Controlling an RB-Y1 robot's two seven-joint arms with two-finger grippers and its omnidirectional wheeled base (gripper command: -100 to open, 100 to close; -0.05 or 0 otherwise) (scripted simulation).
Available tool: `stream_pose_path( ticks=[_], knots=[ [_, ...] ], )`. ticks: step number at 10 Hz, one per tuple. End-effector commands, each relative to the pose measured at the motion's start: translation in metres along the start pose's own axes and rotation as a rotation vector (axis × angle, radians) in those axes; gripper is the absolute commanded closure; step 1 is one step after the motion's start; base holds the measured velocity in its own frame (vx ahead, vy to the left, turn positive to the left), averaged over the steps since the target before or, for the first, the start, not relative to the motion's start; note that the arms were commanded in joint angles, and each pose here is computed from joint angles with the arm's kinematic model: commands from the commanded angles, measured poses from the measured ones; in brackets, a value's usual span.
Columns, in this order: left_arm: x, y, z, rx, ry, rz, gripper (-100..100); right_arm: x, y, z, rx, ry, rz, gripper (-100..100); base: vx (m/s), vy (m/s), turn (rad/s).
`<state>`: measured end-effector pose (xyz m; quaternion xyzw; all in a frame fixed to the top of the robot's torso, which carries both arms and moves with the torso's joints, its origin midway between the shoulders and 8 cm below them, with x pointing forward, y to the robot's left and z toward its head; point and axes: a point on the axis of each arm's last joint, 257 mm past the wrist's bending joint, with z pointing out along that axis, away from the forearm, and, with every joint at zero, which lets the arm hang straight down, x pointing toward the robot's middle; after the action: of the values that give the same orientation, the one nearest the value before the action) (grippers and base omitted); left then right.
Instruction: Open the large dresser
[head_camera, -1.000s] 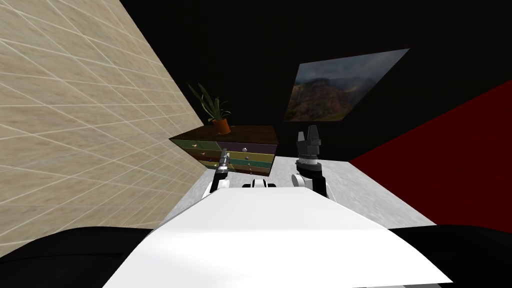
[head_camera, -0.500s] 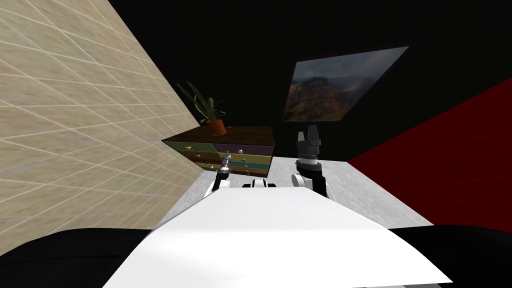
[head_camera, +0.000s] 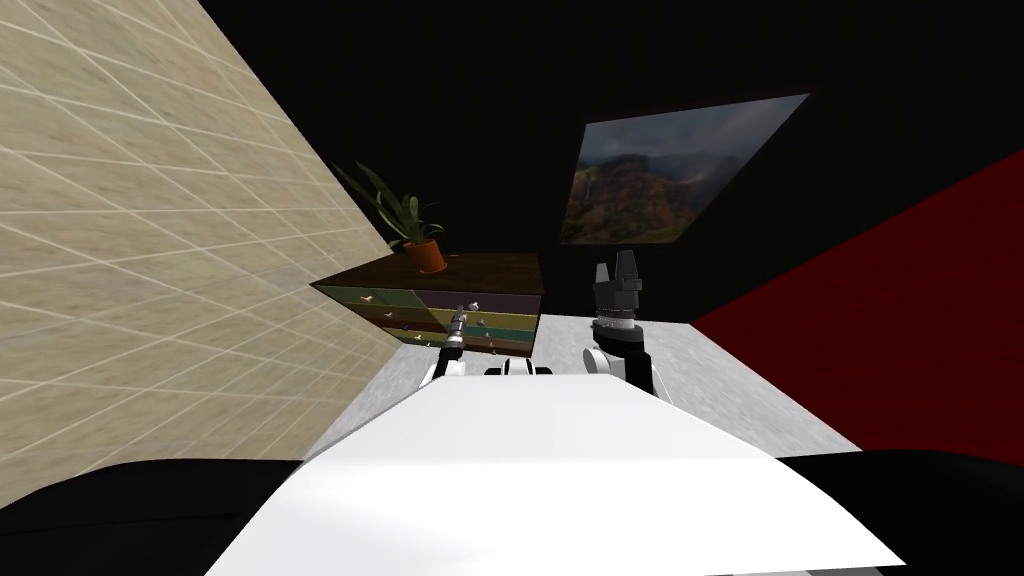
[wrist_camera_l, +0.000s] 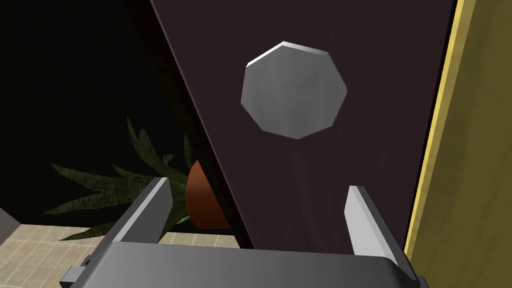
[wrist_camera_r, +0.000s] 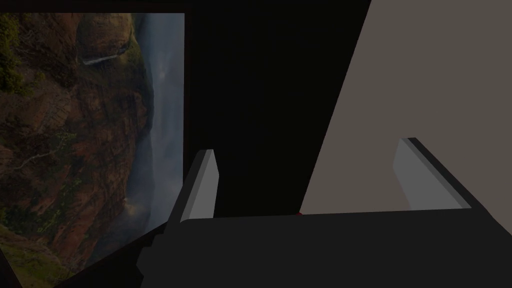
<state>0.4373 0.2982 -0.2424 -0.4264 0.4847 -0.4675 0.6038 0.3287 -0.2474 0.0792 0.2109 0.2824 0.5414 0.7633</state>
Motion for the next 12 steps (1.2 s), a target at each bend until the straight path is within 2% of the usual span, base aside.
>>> stream_pose_path(
  ticks=[1,4,6,7,8,12],
  knots=[
    [0.022,0.025,-0.002,-0.054,-0.012,-0.055,-100,0.000,0.000,0.000,0.000,0.000,0.000,0,0.077,-0.078,-0.029],
    [0.039,0.032,-0.002,-0.076,-0.027,-0.107,-100,0.000,0.000,0.000,0.000,0.000,0.000,0,0.037,-0.059,-0.011],
    [0.035,0.026,0.002,-0.073,-0.025,-0.097,-100,0.000,0.000,0.000,0.000,0.000,0.000,0,0.041,-0.001,-0.004],
    [0.035,0.029,0.001,-0.071,-0.025,-0.098,-100,0.000,0.000,0.000,0.000,0.000,0.000,0,0.048,0.011,-0.004],
    [0.035,0.028,0.002,-0.072,-0.025,-0.098,100,0.000,0.000,0.000,0.000,0.000,0.000,0,0.007,0.003,0.003],
    [0.035,0.022,-0.002,-0.070,-0.018,-0.098,100,0.000,0.000,0.000,0.000,0.000,0.000,0,-0.174,0.015,0.013]
  ],
)
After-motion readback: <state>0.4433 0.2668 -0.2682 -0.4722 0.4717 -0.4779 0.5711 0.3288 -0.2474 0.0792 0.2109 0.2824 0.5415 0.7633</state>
